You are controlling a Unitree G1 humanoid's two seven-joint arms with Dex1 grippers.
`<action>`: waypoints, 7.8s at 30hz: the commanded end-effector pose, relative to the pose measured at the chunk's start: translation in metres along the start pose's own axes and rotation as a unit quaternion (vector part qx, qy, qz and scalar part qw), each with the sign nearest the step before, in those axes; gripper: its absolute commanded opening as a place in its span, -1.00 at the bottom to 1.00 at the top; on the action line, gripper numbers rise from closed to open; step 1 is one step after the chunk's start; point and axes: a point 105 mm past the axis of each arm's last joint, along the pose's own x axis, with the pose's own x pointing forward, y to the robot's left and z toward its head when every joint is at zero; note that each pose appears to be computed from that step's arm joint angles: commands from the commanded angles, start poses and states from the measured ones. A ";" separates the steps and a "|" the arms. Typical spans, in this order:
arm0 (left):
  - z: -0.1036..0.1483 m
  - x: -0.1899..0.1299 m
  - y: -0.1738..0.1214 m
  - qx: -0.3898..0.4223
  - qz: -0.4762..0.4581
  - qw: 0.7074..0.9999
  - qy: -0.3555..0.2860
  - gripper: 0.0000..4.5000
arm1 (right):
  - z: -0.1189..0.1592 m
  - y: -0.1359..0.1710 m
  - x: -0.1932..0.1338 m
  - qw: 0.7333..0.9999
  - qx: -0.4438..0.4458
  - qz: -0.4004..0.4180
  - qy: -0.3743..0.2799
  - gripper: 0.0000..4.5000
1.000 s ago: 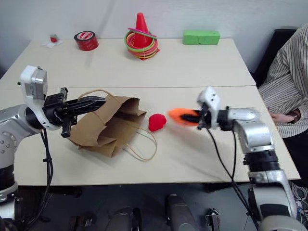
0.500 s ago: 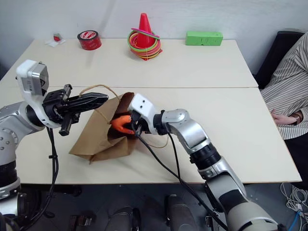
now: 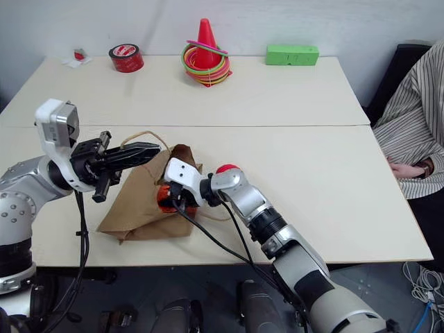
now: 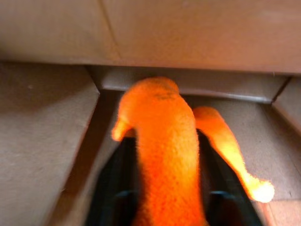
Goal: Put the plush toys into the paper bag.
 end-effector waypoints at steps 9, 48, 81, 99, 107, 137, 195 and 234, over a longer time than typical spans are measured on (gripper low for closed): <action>0.005 -0.013 -0.007 0.042 0.019 0.999 0.019 -1.00 | 0.052 0.014 -0.112 0.979 -0.048 0.039 -0.193 0.99; 0.015 -0.044 0.007 0.129 0.074 0.983 0.112 -1.00 | -0.053 -0.056 -0.120 0.977 0.084 -0.165 0.106 0.13; 0.008 -0.023 -0.014 0.078 -0.012 0.992 0.102 -1.00 | 0.032 -0.029 0.025 0.972 0.193 -0.120 -0.060 -0.79; 0.013 -0.031 -0.016 0.073 0.006 0.992 0.099 -1.00 | 0.024 -0.026 0.045 0.968 0.220 -0.100 -0.067 -0.79; 0.013 -0.029 -0.016 0.072 0.006 0.993 0.096 -1.00 | -0.002 -0.046 0.042 0.955 0.211 -0.202 -0.045 -0.48; 0.011 -0.037 -0.007 0.062 0.037 0.995 0.070 -1.00 | -0.036 -0.026 -0.061 0.977 0.198 -0.058 0.046 0.99; 0.011 -0.085 0.011 0.154 0.159 0.970 0.101 0.68 | 0.061 0.015 -0.283 0.929 0.295 -0.114 -0.190 0.85; -0.079 0.023 -0.008 0.116 0.104 0.987 0.049 -0.49 | -0.035 0.041 -0.176 0.978 -0.079 -0.170 -0.090 -1.00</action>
